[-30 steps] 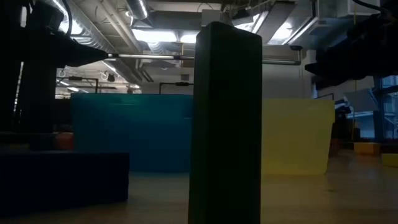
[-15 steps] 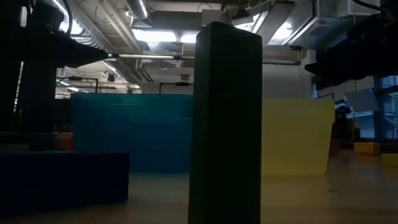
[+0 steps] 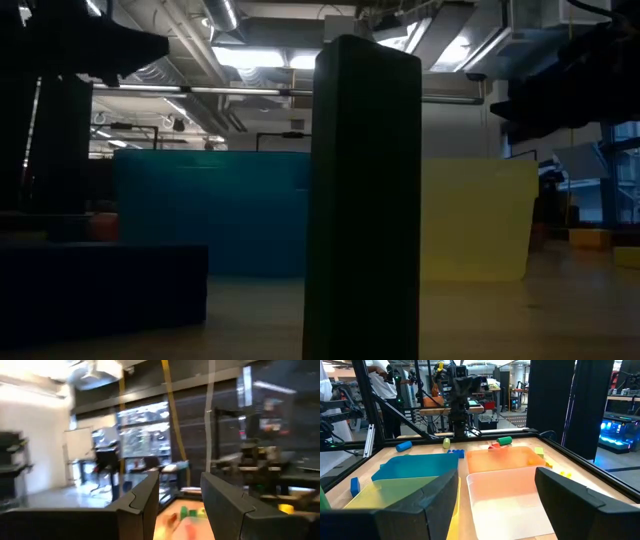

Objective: Sort blocks by size
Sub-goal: Put the orange cylindrical block into the orange bin

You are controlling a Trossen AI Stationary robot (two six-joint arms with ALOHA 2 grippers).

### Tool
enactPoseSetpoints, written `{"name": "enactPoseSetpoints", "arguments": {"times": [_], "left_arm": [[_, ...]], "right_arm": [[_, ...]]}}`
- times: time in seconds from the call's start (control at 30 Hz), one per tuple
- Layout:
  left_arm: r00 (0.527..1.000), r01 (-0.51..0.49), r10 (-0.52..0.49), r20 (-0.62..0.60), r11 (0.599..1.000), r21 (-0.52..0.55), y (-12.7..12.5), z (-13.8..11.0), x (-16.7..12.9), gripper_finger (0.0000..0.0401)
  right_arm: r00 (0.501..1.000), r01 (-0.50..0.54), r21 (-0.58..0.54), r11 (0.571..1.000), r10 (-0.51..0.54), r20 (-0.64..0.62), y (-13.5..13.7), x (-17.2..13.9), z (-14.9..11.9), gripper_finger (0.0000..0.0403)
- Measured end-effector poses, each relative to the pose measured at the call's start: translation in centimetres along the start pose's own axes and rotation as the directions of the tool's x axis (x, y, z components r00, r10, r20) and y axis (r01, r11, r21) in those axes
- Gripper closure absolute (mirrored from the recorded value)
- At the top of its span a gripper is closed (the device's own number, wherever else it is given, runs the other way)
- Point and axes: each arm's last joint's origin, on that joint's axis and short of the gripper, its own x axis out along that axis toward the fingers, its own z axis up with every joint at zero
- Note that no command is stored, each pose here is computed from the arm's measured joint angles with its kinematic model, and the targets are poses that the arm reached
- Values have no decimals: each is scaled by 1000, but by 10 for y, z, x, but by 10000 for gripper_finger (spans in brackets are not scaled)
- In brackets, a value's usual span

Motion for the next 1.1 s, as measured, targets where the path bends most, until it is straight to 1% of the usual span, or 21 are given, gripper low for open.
{"name": "enactPoseSetpoints", "arguments": {"times": [0.1,0.2,0.27,0.3,0.37,0.43,0.5,0.6,0.73,0.8,0.87,1.0,1.03,1.07,1.1], "left_arm": [[997,-37,36,-69,999,-15,2,-1,2,270],[987,-42,35,-154,998,-39,2,0,5,271],[977,-31,17,-213,998,-62,1,3,8,271],[970,-14,-4,-243,997,-72,0,4,10,271],[947,55,-81,-311,994,-91,-4,7,15,270],[911,137,-177,-373,982,-131,-11,10,22,271],[867,195,-256,-428,964,-182,-19,12,32,271],[790,250,-344,-508,937,-245,-33,11,48,270],[676,348,-451,-582,892,-287,-55,11,69,271],[593,390,-488,-641,870,-302,-65,9,75,271],[490,415,-501,-713,854,-315,-73,6,78,270],[284,451,-482,-829,830,-328,-85,1,76,270],[244,455,-468,-850,829,-326,-87,-1,75,271],[214,454,-458,-863,829,-327,-88,-4,73,271],[195,444,-451,-871,832,-331,-90,-7,72,270]], "right_arm": [[1000,0,0,1000,0,0,0,0,0,139],[1000,0,0,1000,0,0,0,0,0,139],[1000,0,0,1000,0,0,0,0,0,139],[1000,0,0,1000,0,0,0,0,0,139],[1000,0,0,1000,0,0,0,0,0,139],[1000,1,0,1000,-1,0,0,0,0,139],[1000,1,0,1000,-1,0,0,0,0,139],[1000,1,0,1000,-1,0,0,0,0,139],[1000,1,0,1000,-1,0,0,0,0,139],[1000,1,0,1000,-1,0,0,0,0,139],[1000,1,16,1000,-1,0,0,0,0,139],[1000,1,60,998,-1,0,0,0,0,139],[1000,1,63,998,-1,0,0,0,0,139],[1000,1,68,998,-1,0,0,0,0,139],[1000,1,75,997,-1,0,0,0,0,139]]}}
